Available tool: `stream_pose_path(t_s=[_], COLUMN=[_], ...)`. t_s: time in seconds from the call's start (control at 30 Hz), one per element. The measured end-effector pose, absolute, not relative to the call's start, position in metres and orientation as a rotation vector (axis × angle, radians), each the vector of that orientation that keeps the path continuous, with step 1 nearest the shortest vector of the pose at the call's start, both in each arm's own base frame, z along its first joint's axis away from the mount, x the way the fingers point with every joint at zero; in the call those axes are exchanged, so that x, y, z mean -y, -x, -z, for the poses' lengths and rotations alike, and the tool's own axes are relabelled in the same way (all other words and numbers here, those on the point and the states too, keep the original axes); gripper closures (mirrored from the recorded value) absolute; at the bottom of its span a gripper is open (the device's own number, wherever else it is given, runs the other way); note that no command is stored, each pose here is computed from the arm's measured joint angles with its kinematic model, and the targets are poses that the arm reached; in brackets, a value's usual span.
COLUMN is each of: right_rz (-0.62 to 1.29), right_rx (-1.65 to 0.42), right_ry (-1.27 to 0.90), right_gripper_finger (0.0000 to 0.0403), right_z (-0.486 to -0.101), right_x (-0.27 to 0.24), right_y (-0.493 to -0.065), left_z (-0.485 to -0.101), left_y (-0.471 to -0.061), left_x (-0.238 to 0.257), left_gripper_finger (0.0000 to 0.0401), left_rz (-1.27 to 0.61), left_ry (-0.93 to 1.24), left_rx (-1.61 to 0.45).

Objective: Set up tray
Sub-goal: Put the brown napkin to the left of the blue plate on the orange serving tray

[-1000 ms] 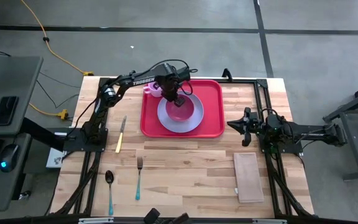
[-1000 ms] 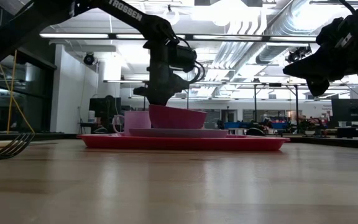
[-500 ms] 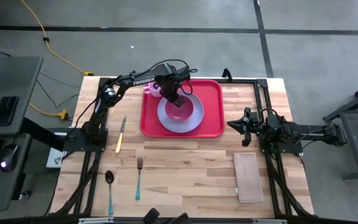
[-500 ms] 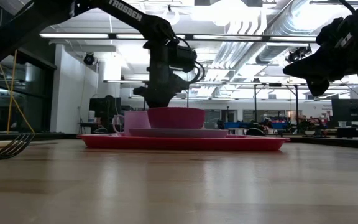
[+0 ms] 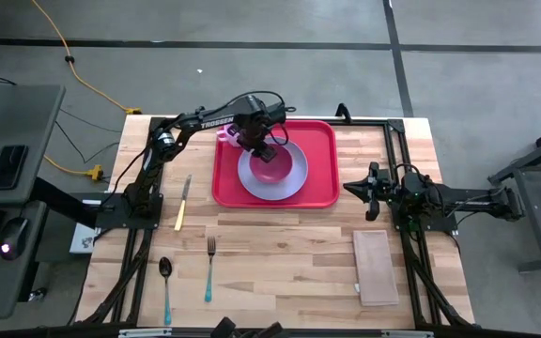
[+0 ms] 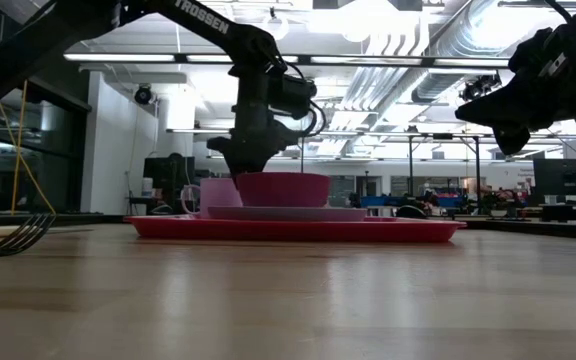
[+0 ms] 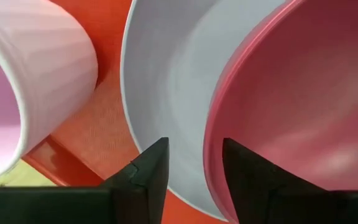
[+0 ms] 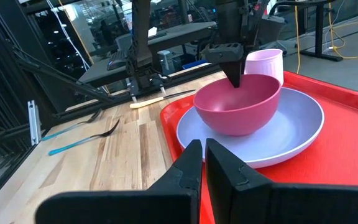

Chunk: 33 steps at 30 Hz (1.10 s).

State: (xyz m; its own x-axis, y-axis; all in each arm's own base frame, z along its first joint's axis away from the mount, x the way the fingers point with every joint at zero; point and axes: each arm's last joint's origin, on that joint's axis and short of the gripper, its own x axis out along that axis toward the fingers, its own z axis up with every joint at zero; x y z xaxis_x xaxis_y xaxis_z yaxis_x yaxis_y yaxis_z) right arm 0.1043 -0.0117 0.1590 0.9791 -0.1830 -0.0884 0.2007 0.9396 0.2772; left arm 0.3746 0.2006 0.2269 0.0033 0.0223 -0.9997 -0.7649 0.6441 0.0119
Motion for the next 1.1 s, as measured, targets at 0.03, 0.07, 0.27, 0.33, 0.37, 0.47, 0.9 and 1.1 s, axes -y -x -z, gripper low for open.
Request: stream_pose_path(t_s=[0.03, 0.07, 0.27, 0.33, 0.37, 0.47, 0.9, 1.1], right_rz=[0.195, 0.194, 0.194, 0.194, 0.194, 0.194, 0.191, 0.191], right_rx=[-0.062, -0.061, -0.062, -0.061, -0.062, -0.062, -0.063, -0.063], right_ry=[-0.289, -0.290, -0.290, -0.290, -0.290, -0.290, -0.287, -0.286], right_gripper_finger=[0.0402, 0.0402, 0.0402, 0.0402, 0.0402, 0.0402, 0.0402, 0.0402], right_z=[-0.159, -0.159, -0.159, -0.159, -0.159, -0.159, -0.159, -0.159], right_x=[0.012, 0.012, 0.012, 0.012, 0.012, 0.012, 0.012, 0.012], right_y=[-0.104, -0.104, -0.104, -0.104, -0.104, -0.104, -0.104, -0.104], left_z=[-0.228, -0.230, -0.249, -0.258, -0.262, -0.279, -0.385, -0.432], left_y=[-0.374, -0.375, -0.379, -0.377, -0.376, -0.373, -0.341, -0.310], left_x=[-0.201, -0.201, -0.203, -0.202, -0.202, -0.199, -0.164, -0.127], left_gripper_finger=[0.0226, 0.0226, 0.0227, 0.0228, 0.0228, 0.0229, 0.0229, 0.0229], left_rz=[-0.696, -0.701, -0.701, -0.702, -0.702, -0.702, -0.627, -0.607], left_ry=[0.666, 0.671, 0.666, 0.667, 0.667, 0.668, 0.705, 0.710], left_rx=[-1.450, -1.444, -1.384, -1.390, -1.392, -1.401, -1.124, -0.986])
